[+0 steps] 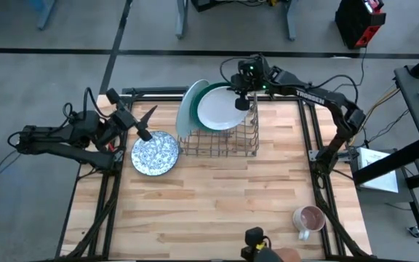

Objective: Sort dishes
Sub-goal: Put the white plate into the dish rack

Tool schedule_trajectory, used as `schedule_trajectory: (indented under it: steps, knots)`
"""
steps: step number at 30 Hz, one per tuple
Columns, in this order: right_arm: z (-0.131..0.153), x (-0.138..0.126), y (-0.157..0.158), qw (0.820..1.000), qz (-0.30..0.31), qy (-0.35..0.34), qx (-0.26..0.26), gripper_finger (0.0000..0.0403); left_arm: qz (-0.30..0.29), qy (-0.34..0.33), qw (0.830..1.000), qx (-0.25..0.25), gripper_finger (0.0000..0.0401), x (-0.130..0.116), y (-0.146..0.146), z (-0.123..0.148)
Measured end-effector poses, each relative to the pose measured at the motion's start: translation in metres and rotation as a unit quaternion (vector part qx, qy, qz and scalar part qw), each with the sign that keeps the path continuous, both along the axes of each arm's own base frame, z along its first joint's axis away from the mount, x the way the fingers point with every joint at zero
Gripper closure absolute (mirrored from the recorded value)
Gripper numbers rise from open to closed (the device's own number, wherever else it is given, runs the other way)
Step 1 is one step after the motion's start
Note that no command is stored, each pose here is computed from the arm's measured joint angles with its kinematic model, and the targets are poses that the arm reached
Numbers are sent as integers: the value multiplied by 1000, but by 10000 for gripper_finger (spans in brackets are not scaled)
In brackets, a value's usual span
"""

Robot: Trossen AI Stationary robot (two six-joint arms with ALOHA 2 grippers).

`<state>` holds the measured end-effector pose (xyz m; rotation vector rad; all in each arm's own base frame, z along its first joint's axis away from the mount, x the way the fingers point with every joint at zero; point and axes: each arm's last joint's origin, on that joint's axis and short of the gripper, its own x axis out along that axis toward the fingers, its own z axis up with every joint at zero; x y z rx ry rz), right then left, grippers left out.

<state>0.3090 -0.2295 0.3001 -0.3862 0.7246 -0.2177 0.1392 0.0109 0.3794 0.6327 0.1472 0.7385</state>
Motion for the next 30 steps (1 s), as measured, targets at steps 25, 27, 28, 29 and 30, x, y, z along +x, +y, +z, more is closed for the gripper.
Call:
schedule_trajectory:
  steps: [25, 27, 28, 29, 30]
  knots:
    - [36, -19, 36, 998, 49, 18, -42, 400, 1, -3, 1000, -3, 172, 0, 0, 0]
    - [40, -19, 41, 998, 42, 21, -52, 400, 1, -3, 1000, -3, 172, 0, 0, 0]
    - [41, -18, 44, 997, 36, 25, -59, 400, 2, -3, 1000, -3, 172, 0, 1, 0]
    - [41, -17, 46, 997, 30, 30, -67, 400, 1, -4, 1000, -3, 172, 0, 1, 0]
    - [41, -15, 49, 996, 26, 35, -77, 400, 1, -6, 1000, -3, 172, 0, 1, 1]
